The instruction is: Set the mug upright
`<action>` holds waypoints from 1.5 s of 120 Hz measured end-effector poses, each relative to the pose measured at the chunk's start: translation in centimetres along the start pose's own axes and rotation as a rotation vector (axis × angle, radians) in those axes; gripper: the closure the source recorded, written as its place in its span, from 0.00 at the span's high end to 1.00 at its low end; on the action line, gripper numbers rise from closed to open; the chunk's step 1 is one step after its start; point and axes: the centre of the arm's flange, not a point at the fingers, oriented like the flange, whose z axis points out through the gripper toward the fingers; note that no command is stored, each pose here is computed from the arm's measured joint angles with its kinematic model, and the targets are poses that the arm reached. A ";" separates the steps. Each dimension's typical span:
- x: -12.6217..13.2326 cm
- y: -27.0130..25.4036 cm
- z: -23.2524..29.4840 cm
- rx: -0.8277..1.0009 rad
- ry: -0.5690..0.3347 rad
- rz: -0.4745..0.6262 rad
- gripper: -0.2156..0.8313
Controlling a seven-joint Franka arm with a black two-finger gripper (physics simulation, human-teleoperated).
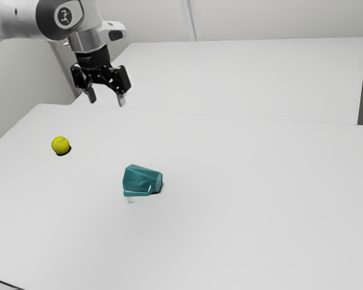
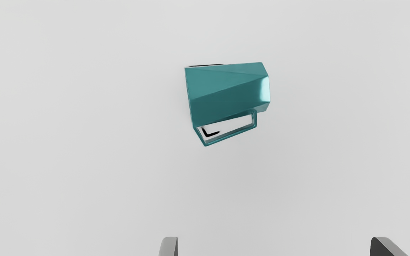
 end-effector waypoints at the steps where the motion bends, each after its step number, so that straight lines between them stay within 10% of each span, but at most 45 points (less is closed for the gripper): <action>1: 0.0 -0.1 0.1 -0.001 -0.001 -0.001 0.78; 81: 0.1 -13.3 9.5 -0.295 -0.008 -0.100 0.78; 180: -2.6 -13.3 24.4 -0.772 0.331 -0.082 0.78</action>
